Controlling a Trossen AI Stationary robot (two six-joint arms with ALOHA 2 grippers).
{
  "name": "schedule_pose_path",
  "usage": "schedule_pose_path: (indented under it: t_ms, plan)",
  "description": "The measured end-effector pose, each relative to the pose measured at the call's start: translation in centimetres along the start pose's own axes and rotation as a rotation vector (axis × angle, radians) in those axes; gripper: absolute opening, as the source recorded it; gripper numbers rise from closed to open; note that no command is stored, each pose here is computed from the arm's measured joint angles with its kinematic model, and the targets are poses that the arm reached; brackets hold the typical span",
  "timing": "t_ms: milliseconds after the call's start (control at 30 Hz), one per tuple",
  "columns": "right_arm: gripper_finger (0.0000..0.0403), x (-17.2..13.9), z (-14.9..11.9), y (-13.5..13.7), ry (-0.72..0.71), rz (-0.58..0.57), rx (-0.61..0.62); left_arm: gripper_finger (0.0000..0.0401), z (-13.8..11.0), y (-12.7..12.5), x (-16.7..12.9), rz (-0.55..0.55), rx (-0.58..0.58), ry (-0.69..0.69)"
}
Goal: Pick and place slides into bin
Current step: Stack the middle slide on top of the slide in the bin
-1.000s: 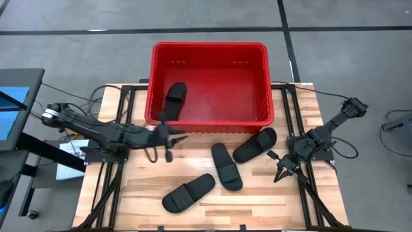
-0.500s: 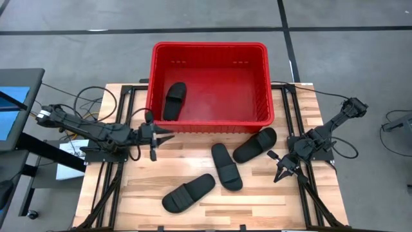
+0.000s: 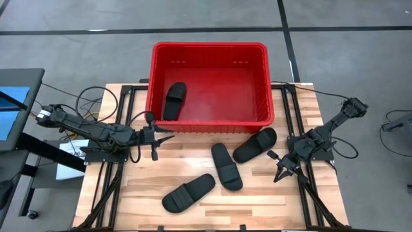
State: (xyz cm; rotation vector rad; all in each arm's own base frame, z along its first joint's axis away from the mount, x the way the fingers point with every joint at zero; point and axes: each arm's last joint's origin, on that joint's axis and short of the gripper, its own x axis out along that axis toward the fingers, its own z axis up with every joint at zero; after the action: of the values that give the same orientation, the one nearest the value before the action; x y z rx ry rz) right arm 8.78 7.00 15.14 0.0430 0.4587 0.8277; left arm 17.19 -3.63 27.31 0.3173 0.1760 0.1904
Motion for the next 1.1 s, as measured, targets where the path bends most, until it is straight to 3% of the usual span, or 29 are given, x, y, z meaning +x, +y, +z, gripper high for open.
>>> schedule_pose_path:
  t_ms: [333, 600, 933, 1100]
  plan:
    - [0.0, -0.2, 0.5, -0.7, -0.056, -0.103, 0.021, 0.0071, -1.0, -0.2, 0.0, -0.02, 0.045, 0.098]
    - [0.0, -0.5, 2.0, -1.0, -0.216, -0.121, 0.043, 0.0071, -0.3, -0.1, 0.0, -0.002, 0.036, 0.032]
    - [0.0, -1.6, 4.9, -0.6, -0.533, -0.11, -0.085, 0.0071, -0.4, -0.1, 0.0, -0.005, 0.043, 0.043]
    - [0.0, -1.7, 5.1, -0.5, -0.543, -0.141, -0.247, 0.0071, -0.4, -0.1, 0.0, -0.005, 0.043, 0.043]
